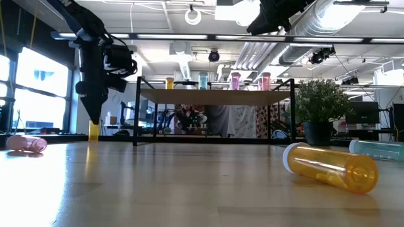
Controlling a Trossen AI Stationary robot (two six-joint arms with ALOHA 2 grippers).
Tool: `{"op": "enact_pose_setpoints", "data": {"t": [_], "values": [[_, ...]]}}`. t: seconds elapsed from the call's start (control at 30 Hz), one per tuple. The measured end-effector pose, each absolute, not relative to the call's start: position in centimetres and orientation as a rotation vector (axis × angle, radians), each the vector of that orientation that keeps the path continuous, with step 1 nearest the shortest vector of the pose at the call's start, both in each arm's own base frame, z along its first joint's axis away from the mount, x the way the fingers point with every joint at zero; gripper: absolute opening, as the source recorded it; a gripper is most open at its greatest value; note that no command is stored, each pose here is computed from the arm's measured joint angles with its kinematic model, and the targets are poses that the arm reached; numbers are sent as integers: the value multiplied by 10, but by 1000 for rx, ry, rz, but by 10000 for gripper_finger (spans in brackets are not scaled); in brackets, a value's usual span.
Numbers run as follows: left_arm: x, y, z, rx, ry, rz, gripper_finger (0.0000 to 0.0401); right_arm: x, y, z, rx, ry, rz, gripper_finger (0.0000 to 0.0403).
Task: Pick and place medicine bottles onto shelf by color
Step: Put the top orange pill bottle aligned with the other orange pill bottle
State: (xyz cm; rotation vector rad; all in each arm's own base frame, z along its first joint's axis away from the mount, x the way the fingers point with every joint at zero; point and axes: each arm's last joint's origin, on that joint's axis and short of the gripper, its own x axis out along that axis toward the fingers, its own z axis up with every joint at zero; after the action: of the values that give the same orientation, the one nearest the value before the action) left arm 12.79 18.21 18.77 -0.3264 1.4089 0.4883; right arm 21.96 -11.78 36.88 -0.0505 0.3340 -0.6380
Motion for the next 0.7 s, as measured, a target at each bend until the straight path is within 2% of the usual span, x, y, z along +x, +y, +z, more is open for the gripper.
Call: {"op": "enact_pose_setpoints", "data": {"t": [0.23, 0.5, 0.7], "values": [[124, 175, 226, -410, 1433, 532, 110, 220, -118, 369, -37, 330, -640, 147], [131, 174, 310, -394, 1336, 650, 116, 220, -118, 369, -11, 322, -645, 147], [143, 167, 370, -303, 1153, 718, 117, 220, -118, 369, -14, 323, -645, 147]]}}
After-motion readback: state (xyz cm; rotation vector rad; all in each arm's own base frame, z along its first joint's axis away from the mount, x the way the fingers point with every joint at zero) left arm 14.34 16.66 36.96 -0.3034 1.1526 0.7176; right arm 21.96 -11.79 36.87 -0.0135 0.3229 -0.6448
